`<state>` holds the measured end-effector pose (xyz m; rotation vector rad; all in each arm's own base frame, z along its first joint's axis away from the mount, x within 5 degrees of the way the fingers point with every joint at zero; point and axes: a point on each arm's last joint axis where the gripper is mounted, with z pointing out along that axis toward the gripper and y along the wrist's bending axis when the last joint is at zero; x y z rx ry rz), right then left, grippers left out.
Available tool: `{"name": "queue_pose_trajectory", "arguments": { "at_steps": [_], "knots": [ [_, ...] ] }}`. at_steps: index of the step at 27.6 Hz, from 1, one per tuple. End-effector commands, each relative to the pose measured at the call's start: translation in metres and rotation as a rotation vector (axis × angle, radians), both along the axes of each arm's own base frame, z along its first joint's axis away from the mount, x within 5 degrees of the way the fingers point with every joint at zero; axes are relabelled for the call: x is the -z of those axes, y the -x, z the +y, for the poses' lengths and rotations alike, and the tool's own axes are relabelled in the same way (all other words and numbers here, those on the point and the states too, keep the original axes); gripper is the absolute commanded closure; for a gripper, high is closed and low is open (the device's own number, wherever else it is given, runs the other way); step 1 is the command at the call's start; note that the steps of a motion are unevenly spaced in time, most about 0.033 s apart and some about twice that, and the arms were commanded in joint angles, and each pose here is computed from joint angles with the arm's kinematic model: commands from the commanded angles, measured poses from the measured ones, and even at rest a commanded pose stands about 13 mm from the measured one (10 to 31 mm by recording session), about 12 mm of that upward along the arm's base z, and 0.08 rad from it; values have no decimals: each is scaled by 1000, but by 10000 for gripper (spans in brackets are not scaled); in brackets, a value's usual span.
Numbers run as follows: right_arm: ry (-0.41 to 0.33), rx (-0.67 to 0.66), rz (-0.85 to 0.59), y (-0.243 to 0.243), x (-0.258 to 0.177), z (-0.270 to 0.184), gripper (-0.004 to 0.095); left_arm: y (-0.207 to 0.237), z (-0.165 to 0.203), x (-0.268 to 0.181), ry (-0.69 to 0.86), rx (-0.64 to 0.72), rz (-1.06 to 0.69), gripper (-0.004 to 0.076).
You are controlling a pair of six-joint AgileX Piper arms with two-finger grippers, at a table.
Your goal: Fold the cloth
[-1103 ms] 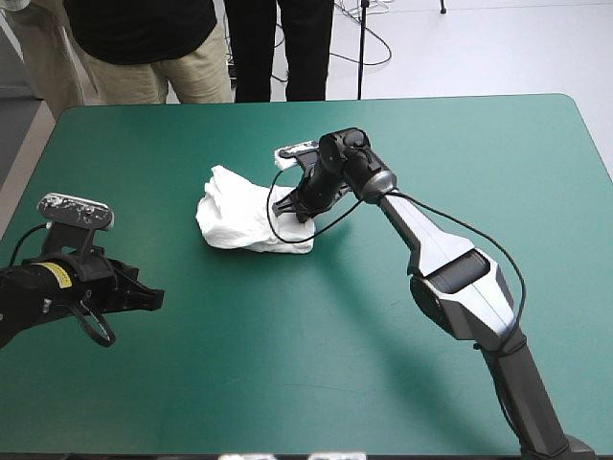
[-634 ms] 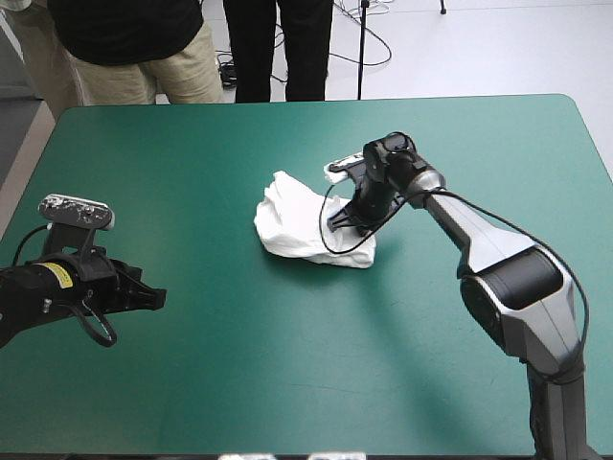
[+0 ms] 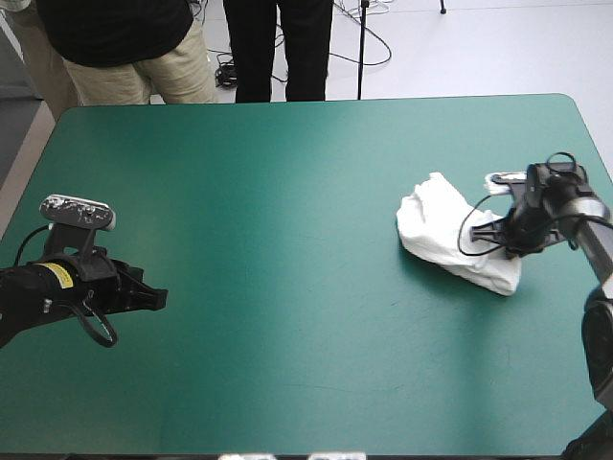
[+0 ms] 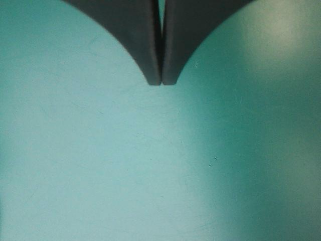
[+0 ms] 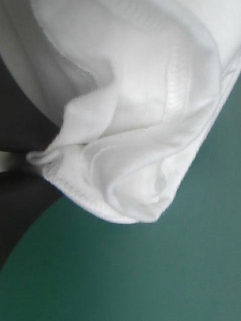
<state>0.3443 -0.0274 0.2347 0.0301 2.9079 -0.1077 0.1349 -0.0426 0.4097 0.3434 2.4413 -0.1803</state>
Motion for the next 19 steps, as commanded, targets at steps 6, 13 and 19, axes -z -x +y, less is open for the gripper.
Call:
{"name": "queue_pose_trajectory", "arguments": {
  "at_steps": [6,13,19],
  "knots": [
    [101,325,-166,59,-30,-88,925,0,-1,-12,51,-6,-83,733],
    [106,435,-170,73,-31,-107,925,-2,-2,-15,63,-8,-121,733],
    [106,407,-127,75,-27,-107,852,-3,-2,-15,58,-4,-129,733]
  ]
}}
